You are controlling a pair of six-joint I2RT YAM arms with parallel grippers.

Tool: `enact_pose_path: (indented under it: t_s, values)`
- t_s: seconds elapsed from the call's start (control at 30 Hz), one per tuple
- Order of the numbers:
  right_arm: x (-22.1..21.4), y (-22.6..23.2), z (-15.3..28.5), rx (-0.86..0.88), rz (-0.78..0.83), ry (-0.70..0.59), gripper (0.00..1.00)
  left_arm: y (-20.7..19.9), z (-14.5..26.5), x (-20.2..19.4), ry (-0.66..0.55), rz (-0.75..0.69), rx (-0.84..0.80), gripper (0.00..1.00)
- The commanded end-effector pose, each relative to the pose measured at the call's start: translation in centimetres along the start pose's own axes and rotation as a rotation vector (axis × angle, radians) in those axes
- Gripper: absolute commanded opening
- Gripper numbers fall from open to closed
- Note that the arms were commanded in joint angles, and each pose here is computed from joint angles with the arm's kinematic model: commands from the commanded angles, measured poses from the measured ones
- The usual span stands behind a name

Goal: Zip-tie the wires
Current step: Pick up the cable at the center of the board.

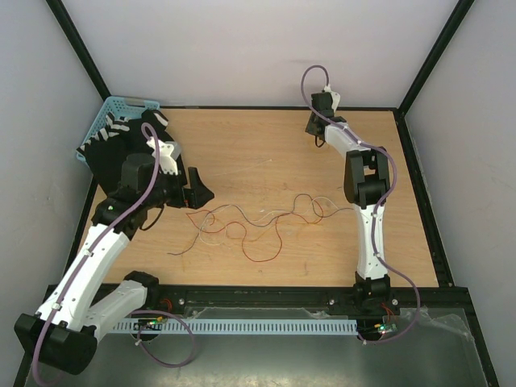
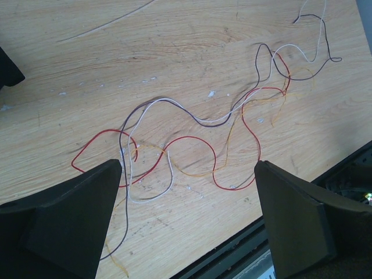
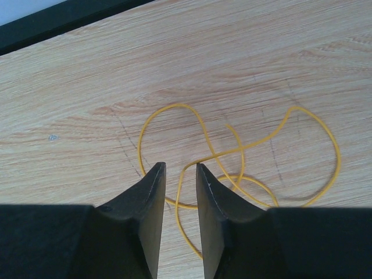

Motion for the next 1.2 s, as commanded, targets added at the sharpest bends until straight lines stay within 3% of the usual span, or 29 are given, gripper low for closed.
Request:
enact_pose_path:
  t_s: [0.0,0.4,0.5,0.7,0.83,1.0,1.17]
  values:
    - [-0.9,-0.6,-0.4,-0.03,0.013,0.024,0.38,-0.6,0.6,0.7,-0.025,-0.002,-0.022,0.99]
    - [-2.3,-0.7,-1.4,-0.029,0.009,0.053,0.36,-0.8,0.5,1.0,-0.022,0.012,-0.032,0.99]
    - [-2.3,-0.6,-1.5,-0.024,0.012,0.06,0.28,-0.8,0.4,0.9,-0.018,0.018,-0.036,0.99]
    - [-0.7,-0.3,0.0,-0.012,0.027,0.039,0.0,-0.7,0.4,1.3,-0.033,0.031,-0.015,0.99]
    - [3.8,0.5,4.2,0.037,0.054,-0.044,0.0,-1.1,0.4,2.8,-0.078,0.031,-0.023,0.99]
    - [10.2,1.8,12.0,0.145,0.108,-0.167,0.0,-2.9,0.0,6.6,-0.246,0.037,-0.137,0.99]
    - [12.5,1.9,20.9,0.28,0.14,-0.215,0.0,-5.5,0.4,9.6,-0.323,-0.065,-0.248,0.99]
Point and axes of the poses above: each gripper's point midway between its finger pads, its own z axis back along the fingers, its own y axis along the line the jaws close on, x = y × z, the point moved 4 cm from there along z, back along the fingers, and after that the axes turned 1 degree about -z, right-handed, at the moved point
